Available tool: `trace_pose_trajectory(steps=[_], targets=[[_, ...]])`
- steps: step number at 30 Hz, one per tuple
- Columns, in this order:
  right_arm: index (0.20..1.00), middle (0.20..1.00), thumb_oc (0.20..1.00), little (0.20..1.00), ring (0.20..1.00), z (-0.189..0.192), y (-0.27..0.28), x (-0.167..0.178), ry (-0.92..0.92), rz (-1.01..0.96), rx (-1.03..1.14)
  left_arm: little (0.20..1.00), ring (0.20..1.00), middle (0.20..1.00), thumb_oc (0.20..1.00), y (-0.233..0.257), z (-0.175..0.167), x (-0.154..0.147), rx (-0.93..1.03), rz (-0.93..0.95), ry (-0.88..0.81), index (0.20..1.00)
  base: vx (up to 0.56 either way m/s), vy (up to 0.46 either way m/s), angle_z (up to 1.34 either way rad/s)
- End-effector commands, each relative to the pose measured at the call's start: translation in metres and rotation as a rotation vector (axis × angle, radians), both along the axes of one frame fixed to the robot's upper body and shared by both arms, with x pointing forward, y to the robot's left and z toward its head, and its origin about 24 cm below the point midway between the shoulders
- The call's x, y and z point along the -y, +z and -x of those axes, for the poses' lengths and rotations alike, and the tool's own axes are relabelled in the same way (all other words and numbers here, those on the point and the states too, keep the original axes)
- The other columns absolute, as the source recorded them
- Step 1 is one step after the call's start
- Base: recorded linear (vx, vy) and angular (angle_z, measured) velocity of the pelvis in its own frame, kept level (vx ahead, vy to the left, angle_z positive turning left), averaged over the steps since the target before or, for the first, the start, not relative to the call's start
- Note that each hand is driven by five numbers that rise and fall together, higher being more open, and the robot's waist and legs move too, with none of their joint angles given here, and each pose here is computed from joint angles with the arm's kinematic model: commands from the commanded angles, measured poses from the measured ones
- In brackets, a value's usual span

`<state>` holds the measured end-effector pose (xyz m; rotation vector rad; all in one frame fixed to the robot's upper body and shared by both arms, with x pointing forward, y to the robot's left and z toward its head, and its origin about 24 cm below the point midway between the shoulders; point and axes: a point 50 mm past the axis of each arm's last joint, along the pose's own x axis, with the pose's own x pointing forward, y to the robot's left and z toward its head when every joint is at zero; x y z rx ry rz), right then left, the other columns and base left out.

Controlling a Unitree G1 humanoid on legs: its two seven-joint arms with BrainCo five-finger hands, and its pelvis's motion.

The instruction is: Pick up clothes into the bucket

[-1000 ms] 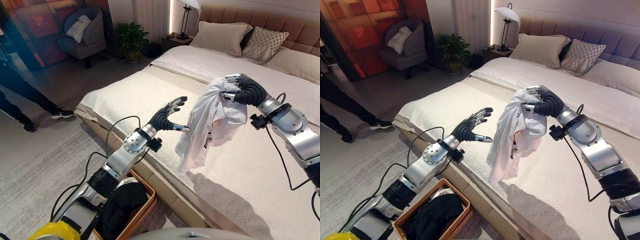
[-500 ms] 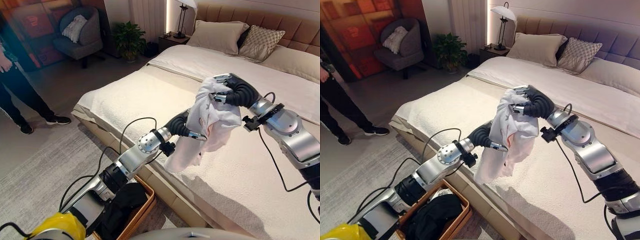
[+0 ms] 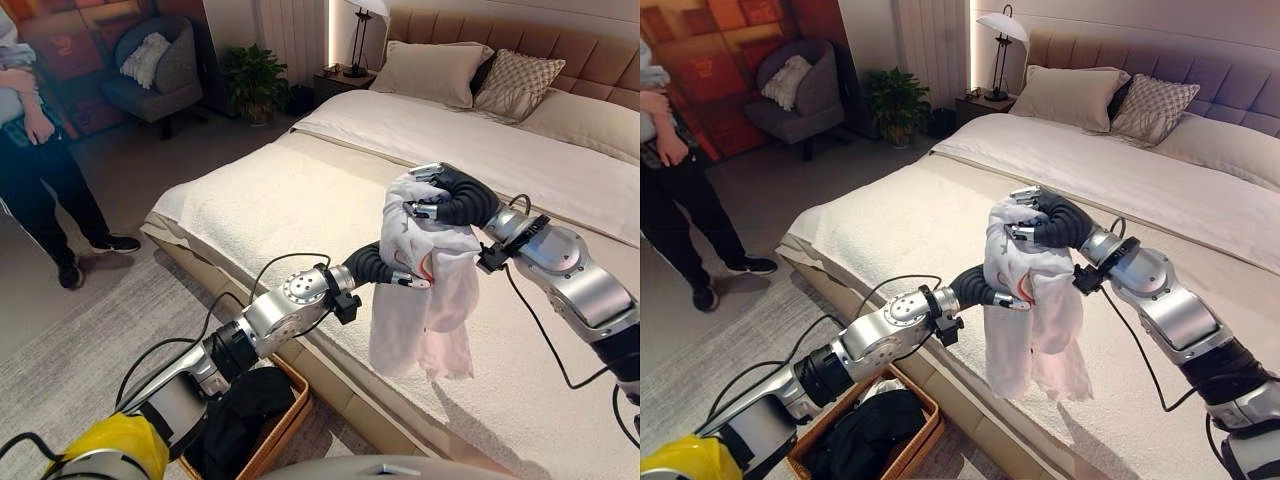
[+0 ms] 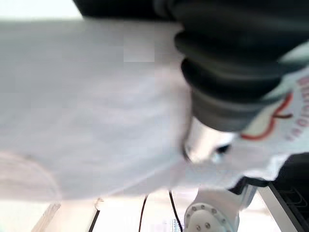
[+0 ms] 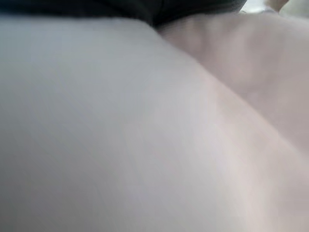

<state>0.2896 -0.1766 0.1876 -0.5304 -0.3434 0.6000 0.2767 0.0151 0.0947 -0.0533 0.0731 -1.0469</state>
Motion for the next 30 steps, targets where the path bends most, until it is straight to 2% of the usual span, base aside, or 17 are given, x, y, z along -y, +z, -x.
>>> trace_pose_trajectory(steps=[1, 3, 4, 5, 6, 7, 8, 13, 14, 15, 20, 21, 24, 25, 27, 28, 30], targets=[[0.2, 0.2, 0.2, 0.2, 0.2, 0.005, 0.051, -0.026, 0.13, -0.13, 0.218, 0.2, 0.2, 0.2, 0.2, 0.004, 0.005, 0.019, 0.003, 0.059, -0.078, 0.2, 0.0, 0.0, 0.0], [0.338, 0.338, 0.338, 0.338, 0.338, 0.005, 0.05, -0.023, 0.106, -0.146, 0.228, 0.2, 0.2, 0.2, 0.2, 0.001, 0.001, 0.012, -0.002, 0.071, -0.026, 0.2, 0.0, 0.0, 0.0], [0.432, 0.432, 0.432, 0.432, 0.432, 0.004, 0.049, -0.02, 0.088, -0.155, 0.231, 0.2, 0.2, 0.2, 0.2, -0.002, 0.0, 0.007, -0.006, 0.07, 0.006, 0.2, 0.0, 0.0, 0.0], [0.476, 0.476, 0.476, 0.476, 0.476, 0.004, 0.048, -0.018, 0.075, -0.157, 0.234, 0.2, 0.2, 0.2, 0.2, -0.004, -0.001, 0.004, -0.007, 0.069, 0.023, 0.2, 0.0, 0.0, 0.0], [0.598, 0.598, 0.598, 0.598, 0.598, 0.004, 0.047, -0.015, 0.059, -0.161, 0.234, 0.2, 0.2, 0.2, 0.2, -0.008, -0.003, -0.001, -0.014, 0.066, 0.051, 0.2, 0.0, 0.0, 0.0], [0.9, 0.9, 0.9, 0.9, 0.9, 0.003, 0.045, -0.012, 0.041, -0.167, 0.231, 0.2, 0.2, 0.2, 0.2, -0.012, -0.003, -0.006, -0.018, 0.057, 0.075, 0.2, 0.0, 0.0, 0.0], [1.0, 1.0, 1.0, 1.0, 1.0, 0.003, 0.043, -0.008, 0.014, -0.172, 0.232, 0.2, 0.2, 0.2, 0.2, -0.015, -0.005, -0.012, -0.011, 0.041, 0.102, 0.2, 0.0, 0.0, 0.0], [1.0, 1.0, 1.0, 1.0, 1.0, 0.002, 0.031, 0.013, -0.092, -0.205, 0.202, 0.2, 0.2, 0.2, 0.2, -0.036, -0.004, -0.042, -0.027, -0.013, 0.22, 0.2, 0.0, 0.0, 0.0], [1.0, 1.0, 1.0, 1.0, 1.0, 0.002, 0.023, 0.025, -0.158, -0.228, 0.185, 0.2, 0.2, 0.2, 0.2, -0.045, -0.002, -0.06, -0.027, -0.05, 0.283, 0.2, 0.0, 0.0, 0.0], [1.0, 1.0, 1.0, 1.0, 1.0, 0.002, 0.022, 0.025, -0.159, -0.228, 0.184, 0.2, 0.2, 0.2, 0.2, -0.045, -0.002, -0.06, -0.028, -0.05, 0.282, 0.2, 0.0, 0.0, 0.0], [1.0, 1.0, 1.0, 1.0, 1.0, 0.006, -0.004, 0.057, -0.349, -0.239, 0.137, 0.2, 0.2, 0.2, 0.2, -0.065, 0.007, -0.109, -0.024, -0.148, 0.451, 0.2, 0.0, 0.0, 0.0], [1.0, 1.0, 1.0, 1.0, 1.0, 0.011, -0.019, 0.07, -0.435, -0.21, 0.108, 0.2, 0.2, 0.2, 0.2, -0.071, 0.014, -0.139, -0.009, -0.206, 0.552, 0.2, 0.0, 0.0, 0.0], [1.0, 1.0, 1.0, 1.0, 1.0, 0.013, -0.03, 0.075, -0.467, -0.209, 0.073, 0.2, 0.2, 0.2, 0.2, -0.074, 0.018, -0.152, -0.008, -0.229, 0.603, 0.2, 0.0, 0.0, 0.0], [1.0, 1.0, 1.0, 1.0, 1.0, 0.02, -0.049, 0.087, -0.548, -0.182, 0.026, 0.2, 0.2, 0.2, 0.2, -0.074, 0.024, -0.183, 0.041, -0.314, 0.705, 0.2, 0.0, 0.0, 0.0], [1.0, 1.0, 1.0, 1.0, 1.0, 0.027, -0.069, 0.093, -0.593, -0.165, -0.035, 0.2, 0.2, 0.2, 0.2, -0.066, 0.033, -0.21, 0.107, -0.375, 0.802, 0.2, 0.0, -0.001, 0.02], [1.0, 1.0, 1.0, 1.0, 1.0, 0.037, -0.09, 0.098, -0.635, -0.155, -0.104, 0.2, 0.2, 0.2, 0.2, -0.058, 0.039, -0.233, 0.172, -0.429, 0.897, 0.2, 0.0, 0.0, 0.0], [1.0, 1.0, 1.0, 1.0, 1.0, 0.042, -0.103, 0.102, -0.665, -0.147, -0.151, 0.2, 0.2, 0.2, 0.2, -0.056, 0.044, -0.245, 0.19, -0.472, 0.944, 0.2, 0.0, 0.0, 0.0]])
